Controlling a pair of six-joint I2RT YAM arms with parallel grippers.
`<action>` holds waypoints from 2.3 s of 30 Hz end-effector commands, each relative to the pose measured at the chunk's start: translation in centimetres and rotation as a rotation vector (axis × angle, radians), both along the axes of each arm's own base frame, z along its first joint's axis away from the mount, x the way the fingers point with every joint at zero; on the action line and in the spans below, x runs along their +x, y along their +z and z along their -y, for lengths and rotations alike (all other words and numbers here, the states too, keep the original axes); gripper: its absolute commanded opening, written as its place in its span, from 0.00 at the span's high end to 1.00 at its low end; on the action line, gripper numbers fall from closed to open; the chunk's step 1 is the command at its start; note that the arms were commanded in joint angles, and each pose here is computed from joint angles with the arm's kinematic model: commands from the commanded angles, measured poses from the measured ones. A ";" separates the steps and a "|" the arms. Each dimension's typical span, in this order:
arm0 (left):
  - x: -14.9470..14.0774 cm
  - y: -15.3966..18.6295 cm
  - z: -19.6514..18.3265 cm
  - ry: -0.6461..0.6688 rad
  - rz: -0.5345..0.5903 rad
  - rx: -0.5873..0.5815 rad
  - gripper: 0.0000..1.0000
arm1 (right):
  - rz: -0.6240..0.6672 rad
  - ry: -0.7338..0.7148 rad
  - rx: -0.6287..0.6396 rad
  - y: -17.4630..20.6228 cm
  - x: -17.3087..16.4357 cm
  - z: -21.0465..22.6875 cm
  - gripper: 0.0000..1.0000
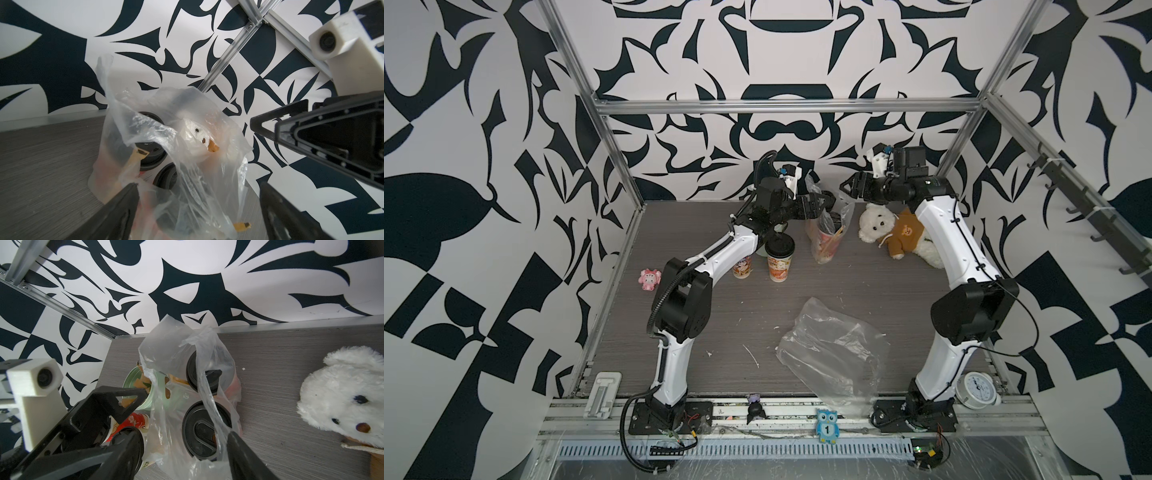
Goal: Pack milk tea into plastic carrier bags
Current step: Pick up the plastic carrier bag from the center of the board.
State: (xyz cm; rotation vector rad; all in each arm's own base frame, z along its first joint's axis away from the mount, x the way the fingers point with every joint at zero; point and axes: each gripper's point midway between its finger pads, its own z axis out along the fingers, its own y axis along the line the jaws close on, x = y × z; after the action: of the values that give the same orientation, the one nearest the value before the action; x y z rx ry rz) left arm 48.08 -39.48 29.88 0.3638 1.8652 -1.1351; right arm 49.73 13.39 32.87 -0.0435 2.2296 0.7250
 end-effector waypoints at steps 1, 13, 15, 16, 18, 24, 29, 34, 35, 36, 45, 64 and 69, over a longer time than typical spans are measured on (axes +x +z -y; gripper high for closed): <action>-2.0 3.7 -0.3 -0.041 0.057 0.024 0.06 | 0.086 -0.006 -0.018 2.7 -1.0 0.5 0.29; -7.9 6.3 -2.1 -0.119 0.089 0.195 0.06 | 0.092 -0.065 -0.099 3.0 -5.5 2.6 0.26; -9.0 6.5 -2.7 -0.130 0.092 0.227 0.06 | 0.093 -0.080 -0.113 2.9 -6.3 3.1 0.25; -9.7 6.5 -3.0 -0.134 0.096 0.249 0.07 | 0.088 -0.093 -0.124 2.7 -6.7 3.4 0.24; -11.2 6.5 -3.5 -0.148 0.113 0.303 0.10 | 0.076 -0.109 -0.148 2.2 -7.4 4.0 0.24; -18.9 4.3 -2.1 -0.335 0.109 0.513 0.20 | 0.008 -0.190 -0.188 0.1 -8.8 6.8 0.26; -26.0 0.7 1.3 -0.528 0.033 0.573 0.28 | -0.039 -0.291 -0.210 -1.0 -9.6 10.0 0.27; -32.1 -3.5 4.0 -0.687 -0.073 0.617 0.30 | -0.065 -0.365 -0.231 -1.7 -10.5 12.3 0.27; -33.0 -4.4 4.2 -0.707 -0.098 0.642 0.30 | -0.072 -0.376 -0.235 -2.0 -10.6 12.6 0.27; -34.1 -5.4 4.6 -0.734 -0.119 0.667 0.30 | -0.079 -0.389 -0.239 -2.3 -10.8 13.1 0.27; -41.5 -13.0 8.6 -0.904 -0.263 0.847 0.33 | -0.106 -0.495 -0.247 -3.4 -12.5 16.8 0.27; -42.7 -22.8 12.9 -0.820 -0.395 1.004 0.41 | -0.013 -0.598 -0.235 -1.2 -15.4 19.5 0.27; -41.7 -23.4 12.5 -0.758 -0.375 1.037 0.42 | 0.000 -0.592 -0.229 -1.0 -15.5 19.3 0.27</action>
State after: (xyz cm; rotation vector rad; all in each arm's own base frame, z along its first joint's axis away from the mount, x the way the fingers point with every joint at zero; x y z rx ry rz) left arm 5.82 -53.00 6.24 1.6713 2.6188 -0.6559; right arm 34.16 -5.85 30.45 0.4902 2.2099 0.1439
